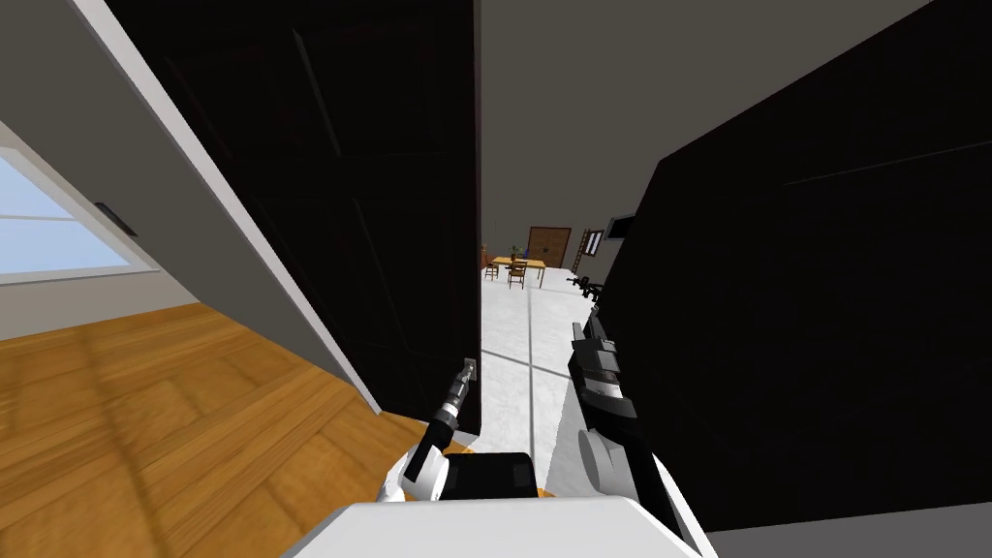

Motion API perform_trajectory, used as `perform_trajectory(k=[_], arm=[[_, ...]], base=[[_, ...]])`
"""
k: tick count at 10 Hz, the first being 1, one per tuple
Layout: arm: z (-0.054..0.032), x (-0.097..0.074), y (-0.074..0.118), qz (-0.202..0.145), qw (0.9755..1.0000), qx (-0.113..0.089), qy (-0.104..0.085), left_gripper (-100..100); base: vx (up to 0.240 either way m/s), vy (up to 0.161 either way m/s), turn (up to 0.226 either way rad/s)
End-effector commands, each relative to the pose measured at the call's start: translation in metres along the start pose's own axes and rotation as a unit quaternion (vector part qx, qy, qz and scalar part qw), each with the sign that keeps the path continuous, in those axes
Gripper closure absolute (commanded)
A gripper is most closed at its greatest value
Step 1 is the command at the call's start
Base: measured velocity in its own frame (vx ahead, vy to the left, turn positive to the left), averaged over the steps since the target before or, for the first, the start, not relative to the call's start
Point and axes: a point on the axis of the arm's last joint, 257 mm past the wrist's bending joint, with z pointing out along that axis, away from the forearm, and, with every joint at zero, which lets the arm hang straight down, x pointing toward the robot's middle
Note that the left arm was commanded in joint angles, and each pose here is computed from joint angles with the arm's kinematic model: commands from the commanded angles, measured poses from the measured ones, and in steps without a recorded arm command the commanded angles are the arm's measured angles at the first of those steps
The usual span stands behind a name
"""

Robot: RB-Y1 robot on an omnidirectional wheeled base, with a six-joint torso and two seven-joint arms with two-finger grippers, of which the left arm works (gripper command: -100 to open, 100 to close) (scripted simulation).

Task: Push the door open

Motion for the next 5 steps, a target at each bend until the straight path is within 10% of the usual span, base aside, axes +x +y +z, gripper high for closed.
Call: perform_trajectory(k=[1,5], arm=[[0.0037,-0.009,-0.004,0.001,0.9999,0.005,-0.010,100],[0.0059,-0.035,-0.005,0.003,0.9992,0.006,-0.040,100]], base=[[0.147,-0.068,0.041],[0.192,-0.087,0.051]])
